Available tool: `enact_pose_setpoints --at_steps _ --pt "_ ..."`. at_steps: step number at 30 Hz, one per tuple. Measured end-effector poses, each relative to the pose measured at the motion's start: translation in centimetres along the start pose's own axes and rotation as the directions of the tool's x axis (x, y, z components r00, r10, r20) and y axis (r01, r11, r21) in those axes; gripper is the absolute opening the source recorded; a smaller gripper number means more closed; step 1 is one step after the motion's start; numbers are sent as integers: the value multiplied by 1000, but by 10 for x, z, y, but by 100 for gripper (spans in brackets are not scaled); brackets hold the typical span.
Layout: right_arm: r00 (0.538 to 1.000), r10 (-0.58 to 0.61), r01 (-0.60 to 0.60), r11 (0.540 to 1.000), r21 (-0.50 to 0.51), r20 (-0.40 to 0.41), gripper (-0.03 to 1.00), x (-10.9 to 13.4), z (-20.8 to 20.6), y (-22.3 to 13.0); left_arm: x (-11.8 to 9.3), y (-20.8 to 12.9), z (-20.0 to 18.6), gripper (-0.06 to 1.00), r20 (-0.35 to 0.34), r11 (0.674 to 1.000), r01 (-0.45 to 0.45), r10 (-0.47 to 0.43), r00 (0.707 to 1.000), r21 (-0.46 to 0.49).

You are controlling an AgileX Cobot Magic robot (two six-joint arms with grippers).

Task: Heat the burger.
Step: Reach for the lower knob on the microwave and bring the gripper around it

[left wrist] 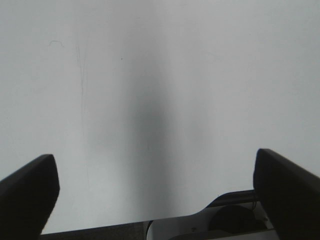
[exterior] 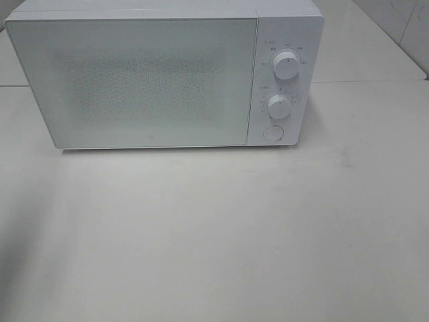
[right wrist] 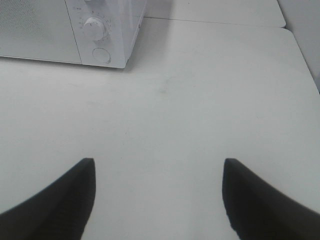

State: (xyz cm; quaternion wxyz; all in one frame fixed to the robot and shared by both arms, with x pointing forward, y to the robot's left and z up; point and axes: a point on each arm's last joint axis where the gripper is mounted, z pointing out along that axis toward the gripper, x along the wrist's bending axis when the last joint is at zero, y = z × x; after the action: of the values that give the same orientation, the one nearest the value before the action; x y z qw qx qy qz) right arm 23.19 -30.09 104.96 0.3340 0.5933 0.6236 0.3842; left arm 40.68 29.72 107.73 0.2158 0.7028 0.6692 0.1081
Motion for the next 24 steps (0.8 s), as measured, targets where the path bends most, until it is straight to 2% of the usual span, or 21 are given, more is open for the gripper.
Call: enact_pose_setpoints --at_steps 7,9,10,14,15,19,24 --pt "1000 0 0 1000 0 0 70 0 0 0 -2 -54 -7 97 -39 998 0 -2 999 -60" --pt "1000 0 0 1000 0 0 70 0 0 0 -2 -59 -7 97 -44 998 5 -8 999 -70" --pt "1000 0 0 1000 0 0 70 0 0 0 -3 -71 -7 97 -55 994 8 -14 998 -106" --pt "1000 0 0 1000 0 0 70 0 0 0 -4 -84 -10 97 -67 988 1 -11 998 -156" --pt "1000 0 0 1000 0 0 70 0 0 0 -5 -90 -17 97 -73 977 -11 -4 997 -212" --pt "1000 0 0 1000 0 0 70 0 0 0 -9 -101 -29 97 -80 953 -27 4 997 -300" --pt "1000 0 0 1000 0 0 70 0 0 0 -11 -121 -31 97 -80 950 -19 -7 997 -312"
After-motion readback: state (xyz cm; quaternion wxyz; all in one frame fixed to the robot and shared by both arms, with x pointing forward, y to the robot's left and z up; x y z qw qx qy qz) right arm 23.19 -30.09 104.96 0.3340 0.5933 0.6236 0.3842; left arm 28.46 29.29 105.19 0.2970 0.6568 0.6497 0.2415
